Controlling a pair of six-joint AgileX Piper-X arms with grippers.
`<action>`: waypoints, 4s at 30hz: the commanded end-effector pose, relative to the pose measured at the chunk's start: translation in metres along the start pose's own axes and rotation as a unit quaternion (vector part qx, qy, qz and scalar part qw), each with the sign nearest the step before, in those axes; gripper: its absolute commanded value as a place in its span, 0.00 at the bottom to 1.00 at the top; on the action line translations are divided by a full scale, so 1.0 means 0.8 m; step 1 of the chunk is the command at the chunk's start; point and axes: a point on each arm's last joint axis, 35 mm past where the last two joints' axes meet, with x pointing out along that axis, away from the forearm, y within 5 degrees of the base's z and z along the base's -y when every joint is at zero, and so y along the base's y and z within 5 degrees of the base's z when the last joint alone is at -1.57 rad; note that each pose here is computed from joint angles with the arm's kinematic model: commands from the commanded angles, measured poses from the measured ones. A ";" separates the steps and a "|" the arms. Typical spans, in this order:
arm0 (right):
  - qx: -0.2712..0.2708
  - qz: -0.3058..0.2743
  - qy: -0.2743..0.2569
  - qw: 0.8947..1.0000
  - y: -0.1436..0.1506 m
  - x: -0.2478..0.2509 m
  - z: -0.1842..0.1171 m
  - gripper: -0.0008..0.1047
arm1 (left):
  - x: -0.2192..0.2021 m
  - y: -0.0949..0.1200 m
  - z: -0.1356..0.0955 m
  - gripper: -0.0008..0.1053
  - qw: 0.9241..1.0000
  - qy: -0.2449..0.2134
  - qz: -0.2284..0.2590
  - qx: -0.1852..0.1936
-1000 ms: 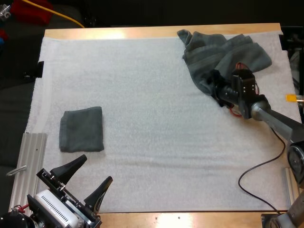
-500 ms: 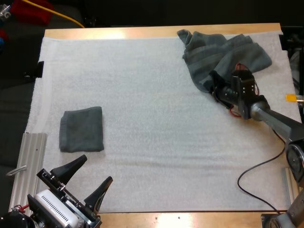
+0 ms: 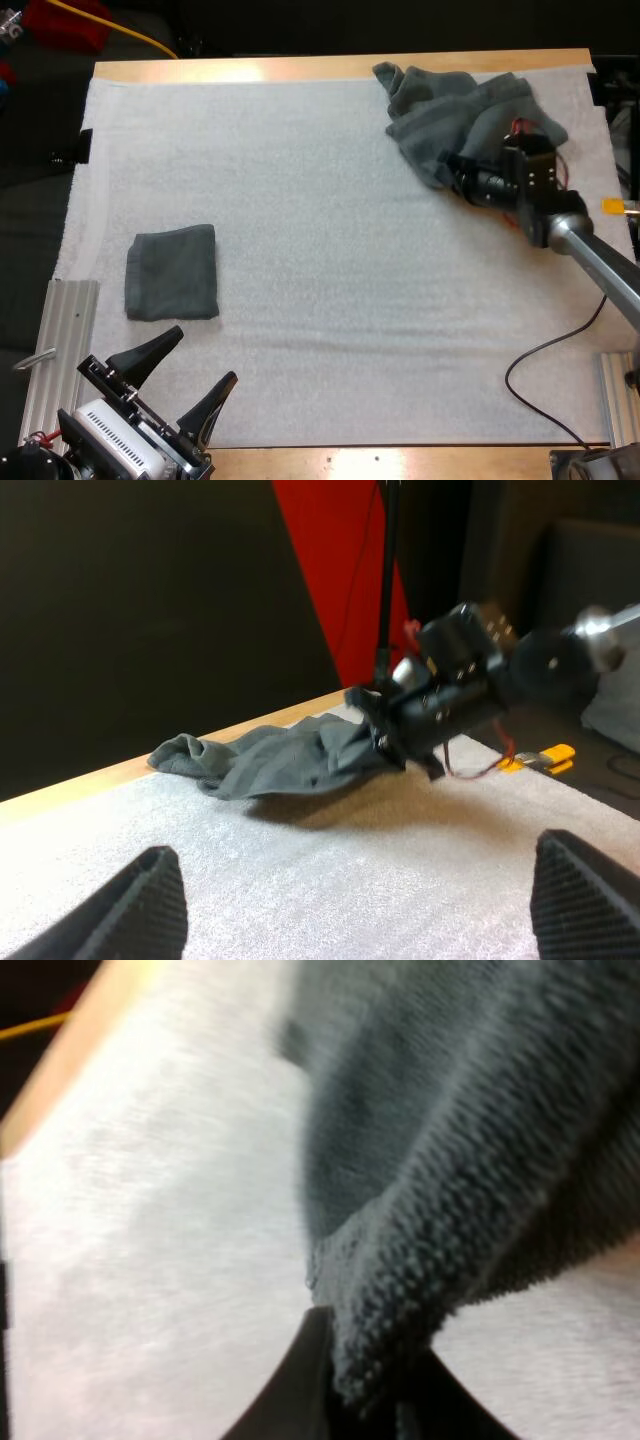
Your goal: Pick towel from pile, fold and stack
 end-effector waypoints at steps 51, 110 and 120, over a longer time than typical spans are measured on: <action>-0.472 0.007 0.162 0.866 0.291 -0.061 -0.167 0.35 | -0.001 -0.002 0.003 0.66 1.000 -0.002 -0.007 -0.007; -0.334 0.008 0.126 0.934 0.176 -0.155 -0.013 0.75 | 0.025 0.023 -0.020 0.66 0.989 0.104 0.015 -0.103; -0.321 -0.006 0.189 0.928 0.150 -0.083 -0.024 0.75 | 0.025 0.023 -0.024 0.66 0.987 0.115 0.017 -0.111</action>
